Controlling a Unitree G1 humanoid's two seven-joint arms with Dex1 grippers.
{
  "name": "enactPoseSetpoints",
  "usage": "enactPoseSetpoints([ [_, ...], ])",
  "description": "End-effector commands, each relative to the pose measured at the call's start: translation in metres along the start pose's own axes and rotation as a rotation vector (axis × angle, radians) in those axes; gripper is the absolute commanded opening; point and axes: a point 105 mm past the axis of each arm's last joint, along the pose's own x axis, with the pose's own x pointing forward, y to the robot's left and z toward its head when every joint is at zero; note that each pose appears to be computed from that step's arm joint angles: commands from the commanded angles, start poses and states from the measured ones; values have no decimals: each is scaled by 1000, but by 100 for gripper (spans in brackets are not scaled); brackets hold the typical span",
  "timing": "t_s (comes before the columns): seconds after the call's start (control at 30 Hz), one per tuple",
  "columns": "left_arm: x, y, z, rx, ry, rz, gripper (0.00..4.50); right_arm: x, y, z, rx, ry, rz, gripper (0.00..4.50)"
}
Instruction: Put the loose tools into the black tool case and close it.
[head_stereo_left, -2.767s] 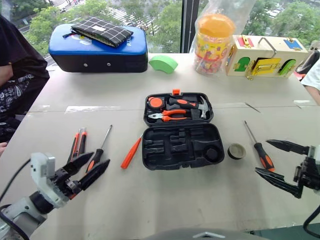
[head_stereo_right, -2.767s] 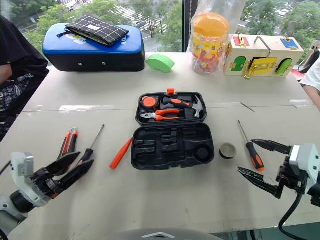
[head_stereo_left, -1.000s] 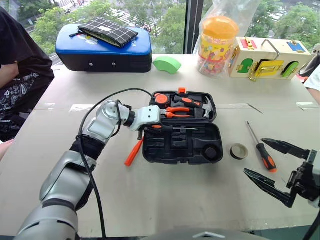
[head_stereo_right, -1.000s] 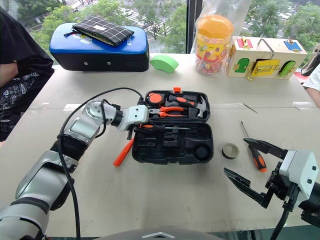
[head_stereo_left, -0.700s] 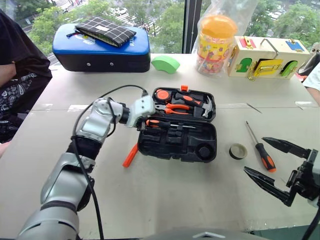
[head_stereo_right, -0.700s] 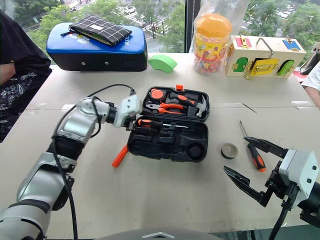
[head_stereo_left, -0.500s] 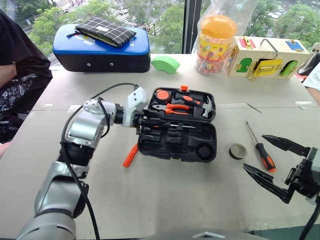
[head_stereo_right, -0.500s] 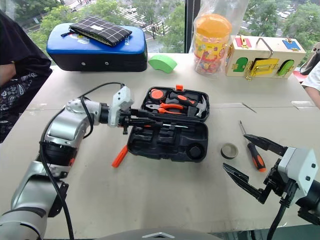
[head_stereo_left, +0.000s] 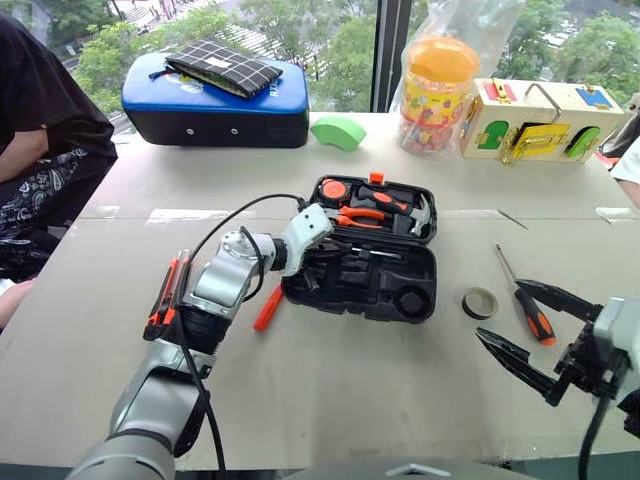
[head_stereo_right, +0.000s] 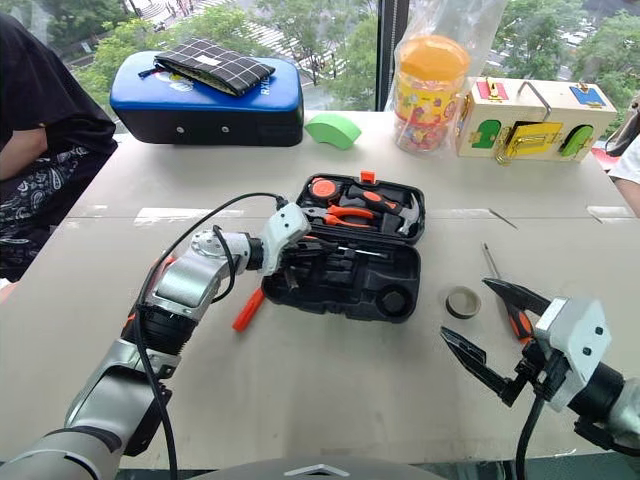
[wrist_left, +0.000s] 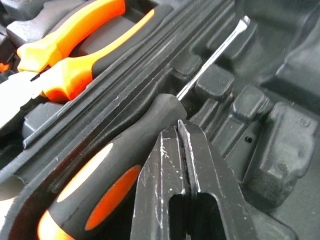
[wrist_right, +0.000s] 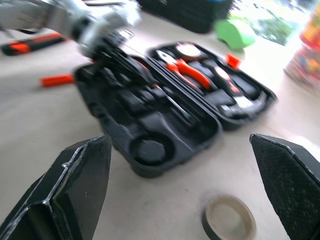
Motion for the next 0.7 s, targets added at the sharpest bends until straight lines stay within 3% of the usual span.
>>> enactPoseSetpoints([
  [0.03, -21, -7, 40, 28, -221, -59, 2, 0, -23, -17, -45, 152, -199, 450],
  [0.07, -30, -17, 48, -16, -256, -140, 2, -1, -32, -29, -50, 231, -254, 450],
  [0.17, -56, -51, 66, 4, -310, -355, 72, -4, -55, -59, 72, 387, -381, 450],
  [0.3, -74, -79, 73, 26, -288, -489, 253, -6, -77, -89, 233, 517, -489, 450],
  [0.4, -80, -92, 74, 40, -265, -535, 399, 1, -78, -104, 338, 558, -461, 363],
  [0.43, -81, -94, 75, 46, -263, -542, 446, 2, -77, -106, 346, 568, -445, 310],
  [0.6, -83, -102, 68, 40, -250, -522, 450, -4, -91, -95, 282, 563, -455, 74],
  [0.7, -82, -93, 61, 45, -272, -382, 450, 10, -92, -58, 144, 408, -362, 76],
])
